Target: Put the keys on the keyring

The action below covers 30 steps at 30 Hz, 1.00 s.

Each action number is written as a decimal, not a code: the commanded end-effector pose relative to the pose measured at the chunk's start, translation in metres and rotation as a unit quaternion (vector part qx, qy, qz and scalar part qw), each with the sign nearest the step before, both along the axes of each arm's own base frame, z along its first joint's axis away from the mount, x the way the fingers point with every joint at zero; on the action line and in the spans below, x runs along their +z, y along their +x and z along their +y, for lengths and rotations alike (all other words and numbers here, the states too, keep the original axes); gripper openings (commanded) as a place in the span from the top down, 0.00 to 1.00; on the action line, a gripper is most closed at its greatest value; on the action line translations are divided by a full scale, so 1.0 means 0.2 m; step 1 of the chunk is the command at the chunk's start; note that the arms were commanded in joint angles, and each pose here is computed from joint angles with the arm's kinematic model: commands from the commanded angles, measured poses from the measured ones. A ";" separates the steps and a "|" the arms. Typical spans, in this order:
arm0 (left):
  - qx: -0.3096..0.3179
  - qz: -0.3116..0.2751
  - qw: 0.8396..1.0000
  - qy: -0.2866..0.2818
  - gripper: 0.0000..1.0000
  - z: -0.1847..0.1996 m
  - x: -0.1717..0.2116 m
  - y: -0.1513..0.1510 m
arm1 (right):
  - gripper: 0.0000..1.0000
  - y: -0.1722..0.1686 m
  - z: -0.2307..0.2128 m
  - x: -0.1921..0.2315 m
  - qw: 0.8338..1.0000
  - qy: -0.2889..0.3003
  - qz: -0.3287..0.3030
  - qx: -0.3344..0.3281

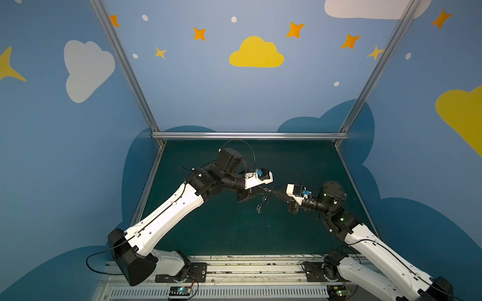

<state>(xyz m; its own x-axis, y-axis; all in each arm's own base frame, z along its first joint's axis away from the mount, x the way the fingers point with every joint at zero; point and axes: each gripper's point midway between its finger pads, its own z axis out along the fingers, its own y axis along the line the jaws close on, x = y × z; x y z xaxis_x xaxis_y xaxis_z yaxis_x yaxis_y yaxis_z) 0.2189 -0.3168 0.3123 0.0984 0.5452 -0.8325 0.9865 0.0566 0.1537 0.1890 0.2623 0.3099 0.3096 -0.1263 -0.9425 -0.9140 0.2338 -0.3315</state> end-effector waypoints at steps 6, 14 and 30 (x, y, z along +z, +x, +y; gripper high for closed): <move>0.022 -0.041 0.996 0.082 0.97 0.05 -0.07 0.06 | 1.00 0.05 -0.03 0.02 0.999 -0.024 -0.027 -0.029; 0.031 -0.031 0.992 0.118 0.97 0.04 -0.13 0.11 | 1.00 0.11 -0.02 -0.12 0.998 -0.050 0.008 -0.036; 0.099 0.139 0.975 0.139 0.97 -0.34 -0.55 0.24 | 0.61 0.36 -0.45 -0.31 0.945 -0.041 0.020 -0.323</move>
